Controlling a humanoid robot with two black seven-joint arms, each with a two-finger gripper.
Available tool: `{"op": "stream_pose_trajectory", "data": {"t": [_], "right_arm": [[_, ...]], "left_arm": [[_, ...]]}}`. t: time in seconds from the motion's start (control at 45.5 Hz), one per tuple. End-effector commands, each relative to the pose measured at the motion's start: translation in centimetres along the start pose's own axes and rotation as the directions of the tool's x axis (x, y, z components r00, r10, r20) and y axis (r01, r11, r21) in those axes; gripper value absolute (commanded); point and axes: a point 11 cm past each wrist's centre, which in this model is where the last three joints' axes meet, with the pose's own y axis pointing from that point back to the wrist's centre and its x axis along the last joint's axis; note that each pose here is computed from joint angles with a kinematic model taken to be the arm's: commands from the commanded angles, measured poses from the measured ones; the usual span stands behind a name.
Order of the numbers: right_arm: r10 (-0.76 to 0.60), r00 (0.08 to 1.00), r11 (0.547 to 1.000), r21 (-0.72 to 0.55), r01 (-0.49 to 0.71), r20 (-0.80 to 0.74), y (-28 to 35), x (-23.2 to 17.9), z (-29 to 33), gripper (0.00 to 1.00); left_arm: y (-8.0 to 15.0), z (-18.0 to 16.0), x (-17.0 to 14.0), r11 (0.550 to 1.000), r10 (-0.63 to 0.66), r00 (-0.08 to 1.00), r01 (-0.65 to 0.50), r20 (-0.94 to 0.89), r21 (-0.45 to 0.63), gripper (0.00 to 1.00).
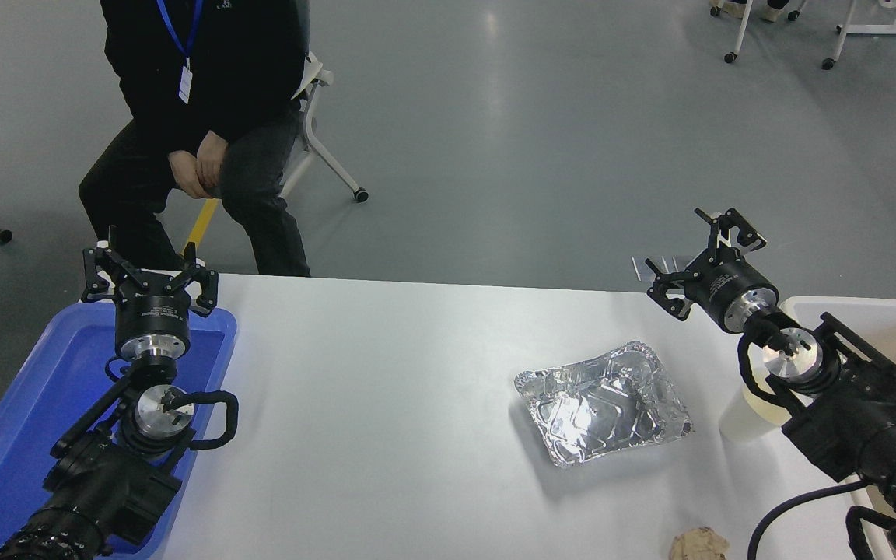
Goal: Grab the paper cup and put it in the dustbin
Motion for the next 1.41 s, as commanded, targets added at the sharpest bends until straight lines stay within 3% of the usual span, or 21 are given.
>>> {"op": "stream_pose_trajectory", "data": {"t": [0.0, 0.747, 1.055, 1.385], "right_arm": [[-0.002, 1.0, 1.0, -0.001, 0.002, 0.001, 0.0, -0.1, 0.1, 1.0], [-0.073, 0.996, 0.997, 0.017, 0.074, -0.045, -0.1, -2.8, -1.9, 1.0], [-0.088, 0.966, 0.994, 0.035, 0.099, -0.241, 1.1, -4.1, -8.4, 1.0], [-0.14, 0.792, 0.99, -0.096, 0.102, -0.594, 3.1, -6.8, -12.4, 1.0]], "left_arm": [[0.0, 0.0, 0.0, 1.0, -0.001, 1.0, 0.001, 0.0, 0.0, 0.99], [0.0, 0.0, 0.0, 1.0, 0.0, 1.0, 0.0, 0.0, 0.0, 0.99], [0.0, 0.0, 0.0, 1.0, 0.0, 1.0, 0.0, 0.0, 0.0, 0.99], [0.0, 0.0, 0.0, 1.0, 0.0, 1.0, 0.0, 0.0, 0.0, 0.99]]}}
